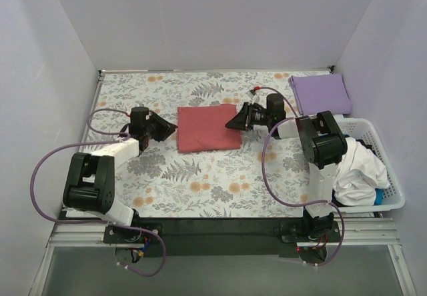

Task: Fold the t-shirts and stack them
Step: Fold the tshirt

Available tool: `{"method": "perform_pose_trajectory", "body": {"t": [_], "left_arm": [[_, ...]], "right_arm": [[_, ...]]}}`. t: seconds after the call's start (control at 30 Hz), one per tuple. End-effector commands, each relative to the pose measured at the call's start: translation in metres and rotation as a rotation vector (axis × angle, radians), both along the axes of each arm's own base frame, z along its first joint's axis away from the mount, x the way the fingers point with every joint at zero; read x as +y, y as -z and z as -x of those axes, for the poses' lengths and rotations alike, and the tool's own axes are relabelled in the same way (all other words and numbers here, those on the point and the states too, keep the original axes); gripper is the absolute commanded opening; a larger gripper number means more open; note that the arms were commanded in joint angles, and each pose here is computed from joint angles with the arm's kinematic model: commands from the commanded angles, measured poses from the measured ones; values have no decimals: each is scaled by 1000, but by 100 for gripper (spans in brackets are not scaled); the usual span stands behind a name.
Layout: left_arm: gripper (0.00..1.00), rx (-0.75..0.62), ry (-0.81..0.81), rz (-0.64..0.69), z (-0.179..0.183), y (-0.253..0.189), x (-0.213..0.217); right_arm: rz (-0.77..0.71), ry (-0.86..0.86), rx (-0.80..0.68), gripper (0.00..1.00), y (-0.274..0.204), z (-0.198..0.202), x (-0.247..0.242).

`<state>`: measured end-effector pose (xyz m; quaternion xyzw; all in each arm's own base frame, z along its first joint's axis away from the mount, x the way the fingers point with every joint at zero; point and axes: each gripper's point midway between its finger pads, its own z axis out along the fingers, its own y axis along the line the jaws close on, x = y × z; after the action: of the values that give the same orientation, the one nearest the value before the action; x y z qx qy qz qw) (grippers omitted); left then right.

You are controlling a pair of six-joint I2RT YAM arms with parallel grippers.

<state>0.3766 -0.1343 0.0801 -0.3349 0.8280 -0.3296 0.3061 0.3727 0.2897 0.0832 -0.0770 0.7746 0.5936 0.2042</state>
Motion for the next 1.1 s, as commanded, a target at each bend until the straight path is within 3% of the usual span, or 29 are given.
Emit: {"method": "perform_pose_trajectory", "body": {"t": [0.0,0.07,0.27,0.47,0.7,0.8,0.9,1.07], "left_arm": [[24,-120,26,3,-44,-32,-1],[24,-180,48,28,-72,-52,-7],[19,-169,120,82,-128,-25,-27],[16,-24,84,94,-138,49,-23],[16,38,15,131,-128,72,0],[20,-2,19,125,-130,53,5],[30,-78,45,73,-135,16,7],[53,-226,66,-102,-132,-55,22]], "right_arm": [[-67,42,-161,36,-65,-42,11],[-78,77,-184,36,-72,-68,12],[-90,194,-92,36,-40,-129,9],[-59,274,52,36,28,-148,-3],[-24,345,106,36,58,-150,-28],[-34,344,47,36,32,-155,-32],[-41,339,-36,37,-8,-154,-35],[41,372,-127,41,-49,-138,-45]]}}
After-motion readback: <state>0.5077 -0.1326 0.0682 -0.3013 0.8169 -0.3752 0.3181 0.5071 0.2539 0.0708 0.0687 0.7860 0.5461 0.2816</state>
